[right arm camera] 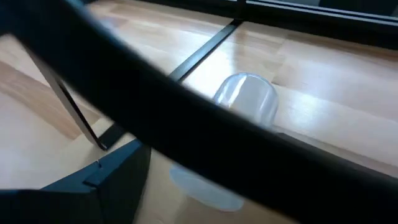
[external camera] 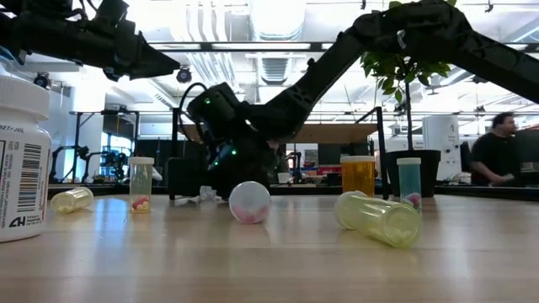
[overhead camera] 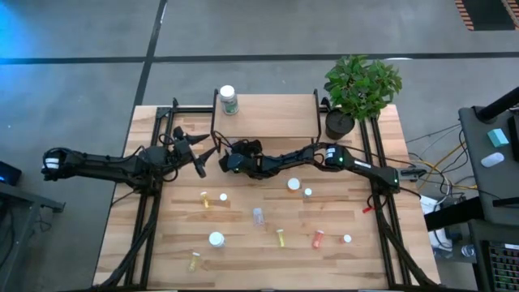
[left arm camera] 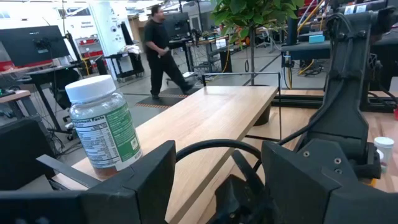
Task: Pick and place medicine bottles onto shelf by color
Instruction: Put the transparent pill bottle on the shelf
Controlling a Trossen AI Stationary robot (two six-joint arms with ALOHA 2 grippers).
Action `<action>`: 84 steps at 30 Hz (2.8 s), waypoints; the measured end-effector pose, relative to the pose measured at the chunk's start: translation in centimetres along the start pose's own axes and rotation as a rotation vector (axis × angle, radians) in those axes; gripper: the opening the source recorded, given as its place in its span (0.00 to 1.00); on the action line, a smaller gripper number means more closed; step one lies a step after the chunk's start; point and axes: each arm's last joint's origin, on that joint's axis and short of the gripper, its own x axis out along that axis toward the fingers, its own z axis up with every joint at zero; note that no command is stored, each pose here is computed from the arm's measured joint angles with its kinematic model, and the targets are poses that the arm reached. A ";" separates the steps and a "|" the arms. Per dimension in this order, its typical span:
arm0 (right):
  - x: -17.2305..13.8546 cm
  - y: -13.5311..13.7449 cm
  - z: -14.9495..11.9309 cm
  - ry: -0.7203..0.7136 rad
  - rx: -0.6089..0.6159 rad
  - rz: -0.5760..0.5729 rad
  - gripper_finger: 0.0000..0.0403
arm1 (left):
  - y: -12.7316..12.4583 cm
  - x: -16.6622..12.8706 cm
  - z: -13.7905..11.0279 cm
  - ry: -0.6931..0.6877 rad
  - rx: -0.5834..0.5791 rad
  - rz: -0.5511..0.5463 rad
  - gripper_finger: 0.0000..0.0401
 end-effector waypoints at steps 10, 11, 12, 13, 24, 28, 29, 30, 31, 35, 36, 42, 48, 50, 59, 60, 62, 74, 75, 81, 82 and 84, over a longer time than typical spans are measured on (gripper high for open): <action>-0.1 0.1 0.2 0.031 -0.027 -0.026 0.65 | 0.0 0.0 0.1 -0.004 -0.003 0.000 0.55; -0.2 0.1 0.2 0.034 -0.030 -0.028 0.62 | 0.0 0.0 0.1 -0.004 -0.003 0.001 0.55; -0.2 0.1 0.2 0.036 -0.032 -0.029 0.58 | 0.0 0.0 0.1 -0.004 -0.003 0.000 0.55; -0.2 0.1 0.2 0.037 -0.032 -0.031 0.55 | 0.0 0.0 0.1 -0.004 -0.003 0.000 0.55; -2.8 0.5 1.1 0.137 -0.178 -0.026 0.31 | 0.0 0.0 0.1 -0.005 -0.006 0.000 0.55; -5.0 1.0 1.4 0.201 -0.285 -0.027 0.34 | 0.0 0.0 0.1 -0.005 -0.007 0.001 0.55; -5.7 1.2 1.5 0.217 -0.308 -0.023 0.34 | 0.0 0.0 0.1 -0.005 -0.006 0.000 0.55; -6.4 1.4 1.5 0.231 -0.331 -0.017 0.35 | 0.0 0.0 0.1 -0.005 -0.006 0.000 0.55; -7.0 1.7 1.6 0.242 -0.353 -0.007 0.35 | 0.0 0.0 0.1 -0.005 -0.006 0.000 0.55; -9.8 2.7 2.2 0.259 -0.441 0.042 0.33 | 0.0 0.0 0.1 -0.003 -0.003 0.000 0.55; -10.5 2.9 2.4 0.257 -0.461 0.053 0.33 | 0.0 0.0 0.1 -0.003 -0.003 0.000 0.55; -13.0 3.2 3.6 0.284 -0.528 0.176 0.33 | 0.2 -0.2 0.8 -0.033 -0.045 -0.003 0.55; -13.3 1.4 3.3 0.306 -0.531 0.207 0.35 | 0.7 -1.0 3.3 -0.143 -0.127 -0.089 0.55; -13.4 0.9 3.5 0.296 -0.504 0.263 0.34 | 0.9 -1.3 3.8 -0.170 -0.138 -0.116 0.55; -16.2 -1.9 5.1 0.186 -0.378 0.529 0.35 | 1.2 -1.8 4.0 -0.190 -0.176 -0.132 0.55; -16.6 -2.3 5.4 0.171 -0.366 0.544 0.35 | 1.2 -1.8 4.0 -0.190 -0.180 -0.150 0.55; -17.3 -2.9 5.9 0.138 -0.346 0.579 0.35 | 1.0 -1.8 4.0 -0.191 -0.187 -0.198 0.55; -17.7 -5.6 6.7 0.079 -0.303 0.595 0.36 | -0.4 -0.2 2.7 -0.082 -0.197 -0.291 0.55; -17.7 -5.7 6.7 0.074 -0.304 0.596 0.36 | -0.6 0.0 2.6 -0.070 -0.205 -0.292 0.55; -17.7 -5.7 6.6 0.069 -0.309 0.619 0.35 | -1.3 1.1 2.2 -0.067 -0.207 -0.299 0.55; -17.7 -5.7 6.6 0.071 -0.312 0.628 0.35 | -1.4 1.3 2.2 -0.064 -0.204 -0.299 0.55; -17.7 -5.6 6.6 0.070 -0.322 0.638 0.34 | -1.7 1.6 2.0 -0.053 -0.194 -0.299 0.55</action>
